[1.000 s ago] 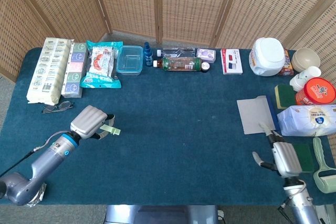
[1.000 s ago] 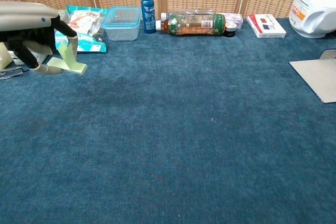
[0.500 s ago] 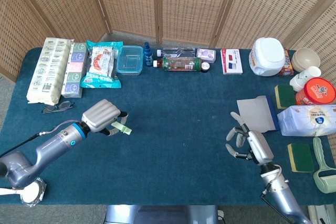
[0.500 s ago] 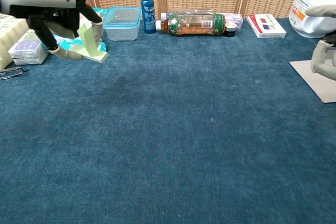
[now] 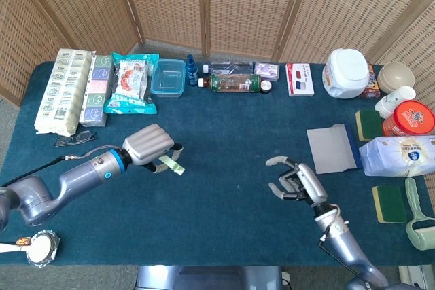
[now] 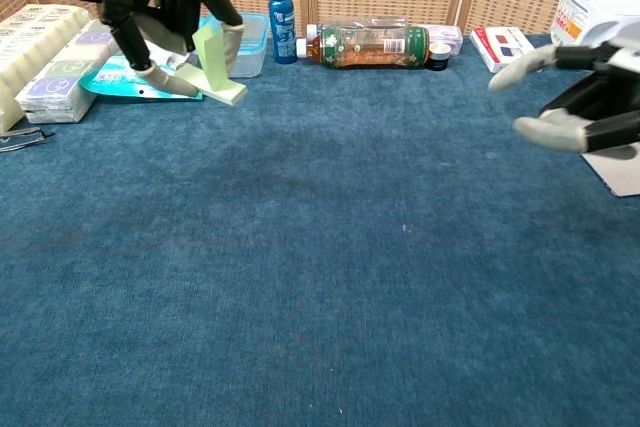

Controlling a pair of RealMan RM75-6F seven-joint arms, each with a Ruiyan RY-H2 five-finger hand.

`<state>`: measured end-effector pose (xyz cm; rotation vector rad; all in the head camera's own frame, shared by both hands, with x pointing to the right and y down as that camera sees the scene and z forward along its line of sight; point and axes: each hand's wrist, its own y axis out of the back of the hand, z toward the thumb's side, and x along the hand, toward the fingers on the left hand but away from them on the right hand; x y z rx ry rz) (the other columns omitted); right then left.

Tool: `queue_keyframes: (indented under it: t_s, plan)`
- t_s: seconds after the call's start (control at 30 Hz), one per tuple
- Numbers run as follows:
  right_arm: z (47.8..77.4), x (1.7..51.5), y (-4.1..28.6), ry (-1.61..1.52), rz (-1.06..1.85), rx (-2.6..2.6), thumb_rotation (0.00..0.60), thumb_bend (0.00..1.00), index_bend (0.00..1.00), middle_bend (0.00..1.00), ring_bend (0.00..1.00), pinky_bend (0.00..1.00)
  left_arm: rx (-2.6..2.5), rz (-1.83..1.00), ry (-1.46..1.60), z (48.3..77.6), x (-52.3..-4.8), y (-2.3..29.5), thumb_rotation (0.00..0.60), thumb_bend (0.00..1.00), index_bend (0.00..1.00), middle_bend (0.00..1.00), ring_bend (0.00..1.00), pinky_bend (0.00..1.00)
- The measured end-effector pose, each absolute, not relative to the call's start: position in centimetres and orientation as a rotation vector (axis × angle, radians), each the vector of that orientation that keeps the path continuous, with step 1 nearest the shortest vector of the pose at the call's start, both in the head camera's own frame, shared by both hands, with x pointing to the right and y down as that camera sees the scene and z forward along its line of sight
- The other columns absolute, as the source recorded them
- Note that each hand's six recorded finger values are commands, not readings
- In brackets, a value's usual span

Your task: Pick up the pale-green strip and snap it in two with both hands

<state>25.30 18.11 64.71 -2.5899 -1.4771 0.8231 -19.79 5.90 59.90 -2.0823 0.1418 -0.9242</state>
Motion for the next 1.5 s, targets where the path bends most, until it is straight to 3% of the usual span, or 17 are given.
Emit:
queue_keyframes:
  t_s: [0.23, 0.7, 1.27, 1.5]
  plan:
    - [65.3, 23.1, 18.0, -1.476, 0.773, -2.654, 0.6, 0.37, 0.46, 1.0, 1.0, 1.0, -2.091, -0.914, 0.111, 59.9, -18.3, 5.7, 0.6, 0.42, 0.7, 1.0, 1.0, 1.0]
    - [65.0, 20.0, 16.3, -1.535, 0.675, -2.696, 0.6, 0.38, 0.4, 1.0, 1.0, 1.0, -2.109, -0.894, 0.063, 60.4, -16.1, 6.4, 0.6, 0.42, 0.7, 1.0, 1.0, 1.0]
    - [64.4, 16.7, 16.7, -1.449, 0.658, -2.812, 0.6, 0.37, 0.28, 1.0, 1.0, 1.0, -2.12, -0.885, 0.049, 60.9, -15.0, 6.8, 0.6, 0.42, 0.7, 1.0, 1.0, 1.0]
    - [64.0, 15.9, 16.7, -1.428, 0.647, -2.826, 0.6, 0.37, 0.28, 1.0, 1.0, 1.0, -2.125, -0.88, 0.042, 61.0, -14.7, 7.0, 0.6, 0.42, 0.7, 1.0, 1.0, 1.0]
